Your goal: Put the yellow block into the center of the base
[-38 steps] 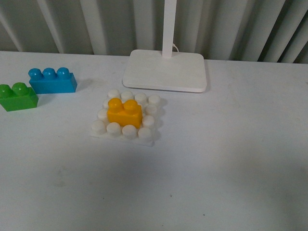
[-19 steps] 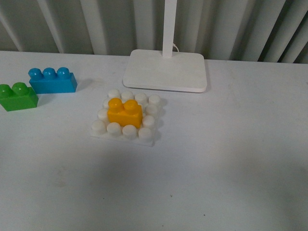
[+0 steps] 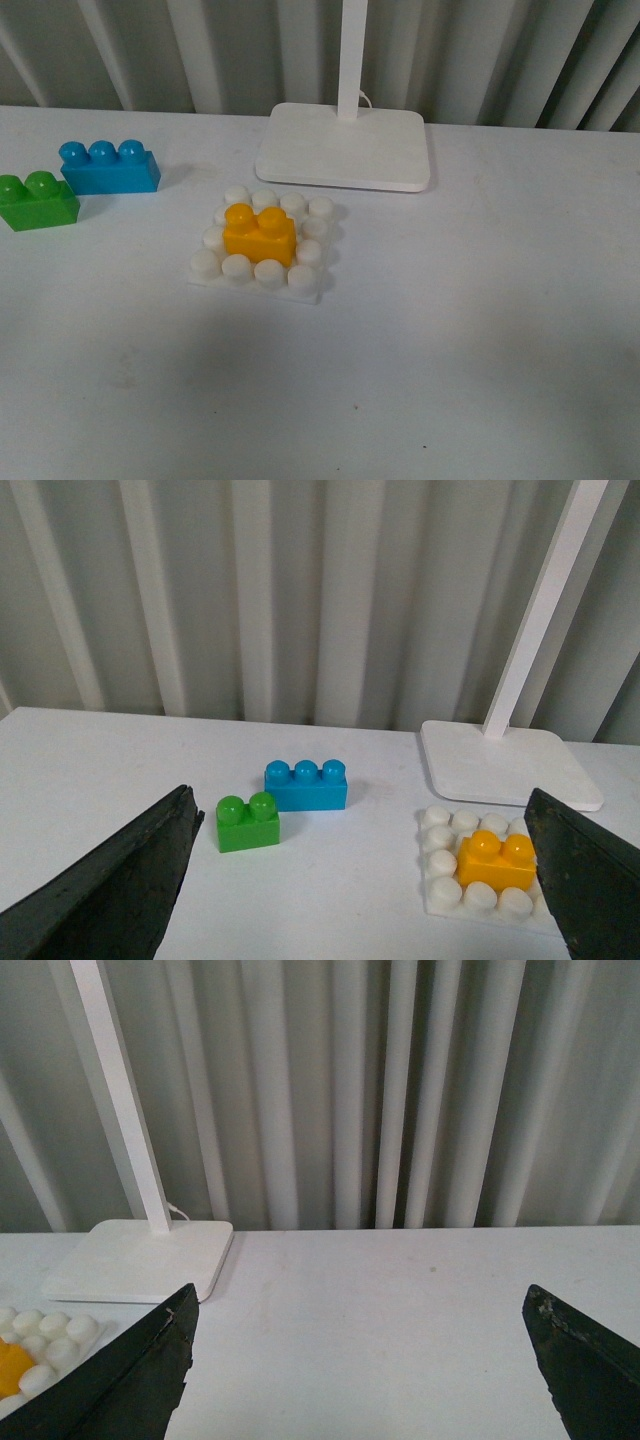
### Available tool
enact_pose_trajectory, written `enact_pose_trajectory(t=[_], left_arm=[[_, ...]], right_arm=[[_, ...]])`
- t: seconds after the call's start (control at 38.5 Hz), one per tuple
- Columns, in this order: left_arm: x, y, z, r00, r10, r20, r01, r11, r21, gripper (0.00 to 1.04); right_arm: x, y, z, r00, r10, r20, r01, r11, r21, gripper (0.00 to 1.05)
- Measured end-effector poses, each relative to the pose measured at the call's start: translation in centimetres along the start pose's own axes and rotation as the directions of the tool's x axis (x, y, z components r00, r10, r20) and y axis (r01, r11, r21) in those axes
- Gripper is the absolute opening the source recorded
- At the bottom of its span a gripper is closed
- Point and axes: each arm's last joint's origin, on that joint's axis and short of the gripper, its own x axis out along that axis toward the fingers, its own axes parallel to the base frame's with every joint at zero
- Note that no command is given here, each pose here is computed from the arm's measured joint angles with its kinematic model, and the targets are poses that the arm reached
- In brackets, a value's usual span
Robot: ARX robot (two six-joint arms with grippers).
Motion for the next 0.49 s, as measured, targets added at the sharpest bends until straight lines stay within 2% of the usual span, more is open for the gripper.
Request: enact_pose_trajectory(t=[0.49], left_arm=[[0.0, 0.0, 0.0, 1.0, 0.0, 0.0, 0.0, 1.0, 0.0, 0.98]], right_arm=[[0.0, 0.0, 0.0, 1.0, 0.0, 0.0, 0.0, 1.0, 0.0, 0.95]])
